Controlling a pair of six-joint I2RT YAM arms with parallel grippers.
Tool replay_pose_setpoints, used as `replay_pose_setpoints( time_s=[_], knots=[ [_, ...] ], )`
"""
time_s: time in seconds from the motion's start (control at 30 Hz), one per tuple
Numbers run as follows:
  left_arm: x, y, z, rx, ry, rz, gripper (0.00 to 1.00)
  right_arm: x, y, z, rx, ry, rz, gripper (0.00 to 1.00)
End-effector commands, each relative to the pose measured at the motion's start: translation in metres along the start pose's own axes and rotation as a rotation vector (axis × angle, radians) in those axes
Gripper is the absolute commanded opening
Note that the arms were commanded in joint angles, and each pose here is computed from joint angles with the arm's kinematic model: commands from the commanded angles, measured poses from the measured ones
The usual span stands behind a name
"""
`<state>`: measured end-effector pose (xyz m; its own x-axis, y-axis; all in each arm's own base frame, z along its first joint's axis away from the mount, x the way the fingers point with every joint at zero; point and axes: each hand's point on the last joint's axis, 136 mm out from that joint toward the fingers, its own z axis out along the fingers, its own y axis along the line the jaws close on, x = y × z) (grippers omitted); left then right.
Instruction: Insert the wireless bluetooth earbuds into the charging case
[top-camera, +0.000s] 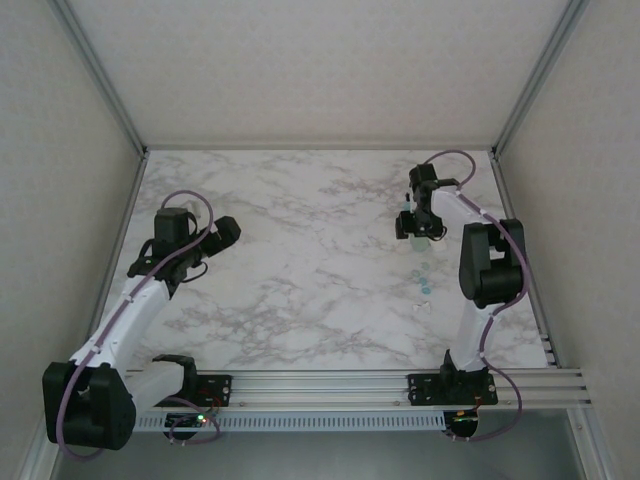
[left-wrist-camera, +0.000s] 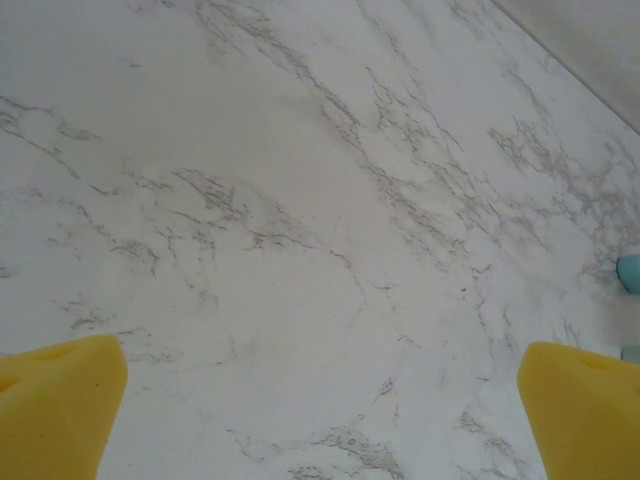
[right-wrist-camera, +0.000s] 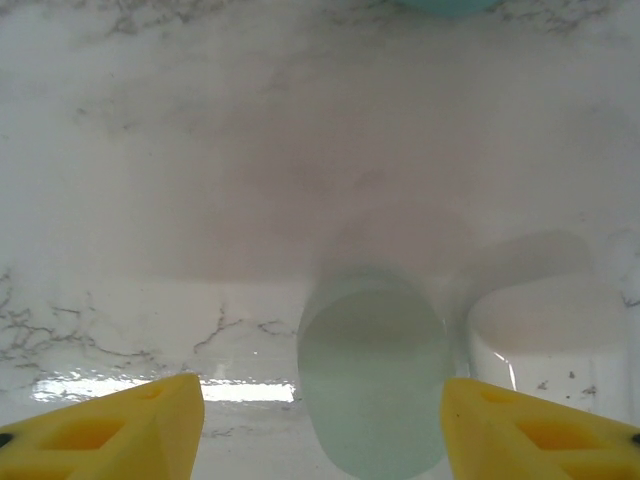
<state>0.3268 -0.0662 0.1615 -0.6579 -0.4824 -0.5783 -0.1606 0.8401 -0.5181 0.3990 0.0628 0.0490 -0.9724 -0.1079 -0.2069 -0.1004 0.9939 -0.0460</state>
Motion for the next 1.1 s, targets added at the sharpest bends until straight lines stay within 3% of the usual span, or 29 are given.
replay_pose_setpoints(
  time_s=[0.0,0.2,1.07],
  knots=[
    [-0.004,-0.01,-0.008,0.018,-0.002,0.03,1.0,0.003,-0.009,0.0,0.064,0.025,-0.042,0.66],
    [-0.005,-0.011,-0.009,0.02,-0.001,0.028,1.0,0.005,-0.018,0.001,0.123,0.033,-0.056,0.67],
    [-0.003,-0.008,-0.014,0.008,-0.009,0.037,1.0,0.011,-0.005,0.022,0.055,0.078,-0.076,0.53]
  ],
)
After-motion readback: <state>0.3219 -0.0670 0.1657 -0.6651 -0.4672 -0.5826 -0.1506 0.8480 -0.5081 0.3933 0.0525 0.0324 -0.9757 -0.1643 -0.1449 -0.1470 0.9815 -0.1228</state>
